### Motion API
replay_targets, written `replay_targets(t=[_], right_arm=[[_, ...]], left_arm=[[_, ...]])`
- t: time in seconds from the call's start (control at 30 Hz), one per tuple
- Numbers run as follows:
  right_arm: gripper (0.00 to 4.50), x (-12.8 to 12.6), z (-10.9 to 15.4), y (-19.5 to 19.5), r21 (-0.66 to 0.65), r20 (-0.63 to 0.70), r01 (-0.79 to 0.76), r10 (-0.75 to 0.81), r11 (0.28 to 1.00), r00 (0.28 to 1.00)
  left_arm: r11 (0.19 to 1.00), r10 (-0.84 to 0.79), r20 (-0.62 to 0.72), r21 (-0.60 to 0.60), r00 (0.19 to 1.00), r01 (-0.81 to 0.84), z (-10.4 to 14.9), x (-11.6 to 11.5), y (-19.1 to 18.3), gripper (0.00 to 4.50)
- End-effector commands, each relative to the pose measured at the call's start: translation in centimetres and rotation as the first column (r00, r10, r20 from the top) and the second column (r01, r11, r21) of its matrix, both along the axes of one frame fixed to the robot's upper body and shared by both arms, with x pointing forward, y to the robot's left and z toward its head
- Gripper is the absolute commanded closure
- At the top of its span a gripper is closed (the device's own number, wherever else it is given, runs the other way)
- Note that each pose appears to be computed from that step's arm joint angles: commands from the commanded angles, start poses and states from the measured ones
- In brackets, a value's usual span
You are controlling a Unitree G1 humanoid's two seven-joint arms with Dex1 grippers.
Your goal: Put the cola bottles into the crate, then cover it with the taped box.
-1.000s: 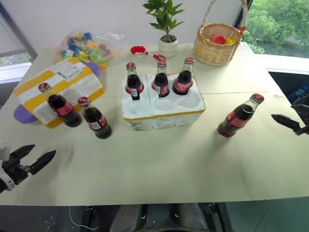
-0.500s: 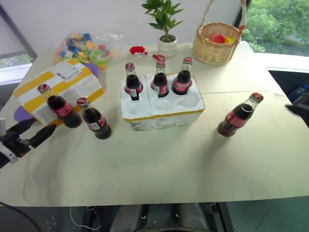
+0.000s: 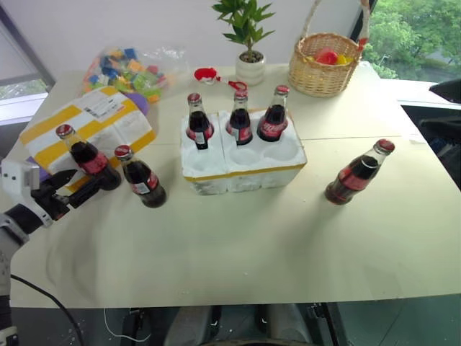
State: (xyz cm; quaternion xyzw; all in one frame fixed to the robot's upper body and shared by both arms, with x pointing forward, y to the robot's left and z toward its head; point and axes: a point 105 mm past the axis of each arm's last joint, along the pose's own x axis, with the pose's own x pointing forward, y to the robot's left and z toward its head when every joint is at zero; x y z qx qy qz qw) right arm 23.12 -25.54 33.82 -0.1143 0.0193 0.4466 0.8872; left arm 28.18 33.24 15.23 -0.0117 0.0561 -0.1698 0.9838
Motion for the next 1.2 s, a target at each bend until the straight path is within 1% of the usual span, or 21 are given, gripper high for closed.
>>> replay_targets(t=[0.03, 0.13, 0.27, 0.37, 0.53, 0.93, 1.03, 1.2], right_arm=[[0.0, -0.6, 0.7, 1.1, -0.019, 0.043, -0.041, 0.042, 0.999, 0.998], [0.0, -0.5, 0.7, 1.4, -0.015, 0.041, -0.049, 0.049, 0.999, 0.998], [0.0, -0.2, 0.6, 1.6, -0.001, 0.036, -0.057, 0.057, 0.998, 0.998], [0.0, -0.1, 0.5, 1.6, 0.002, 0.034, -0.055, 0.055, 0.999, 0.998], [0.0, 0.0, 0.6, 1.6, 0.014, 0.039, -0.05, 0.05, 0.999, 0.998], [0.0, 0.7, 0.2, 1.3, 0.034, 0.041, -0.028, 0.026, 0.999, 0.999], [0.0, 0.8, 0.2, 1.3, 0.043, 0.043, -0.018, 0.016, 0.999, 0.999], [0.0, 1.0, -0.1, 1.2, 0.047, 0.042, -0.003, 0.001, 0.999, 0.999]], left_arm=[[1.0, 0.024, 0.06, 0.01, 0.998, -0.025, 1.2, 0.1, 0.5, 0.03], [1.0, 0.027, 0.066, 0.009, 0.997, -0.028, 1.1, 0.3, 0.5, 0.03], [0.999, 0.052, 0.107, -0.015, 0.993, -0.05, 1.3, 1.6, 0.1, 0.03], [0.997, 0.08, 0.129, -0.03, 0.988, -0.077, 1.4, 2.0, 0.2, 0.03], [0.997, 0.078, 0.13, -0.016, 0.988, -0.077, 1.1, 2.6, -0.1, 0.03], [0.998, 0.051, 0.136, 0.026, 0.989, -0.055, 0.6, 5.9, -1.4, 0.03], [0.999, 0.035, 0.139, 0.031, 0.99, -0.04, 0.7, 6.3, -1.7, 0.03], [0.999, 0.014, 0.141, 0.033, 0.99, -0.018, 0.8, 6.1, -1.8, 0.03]])
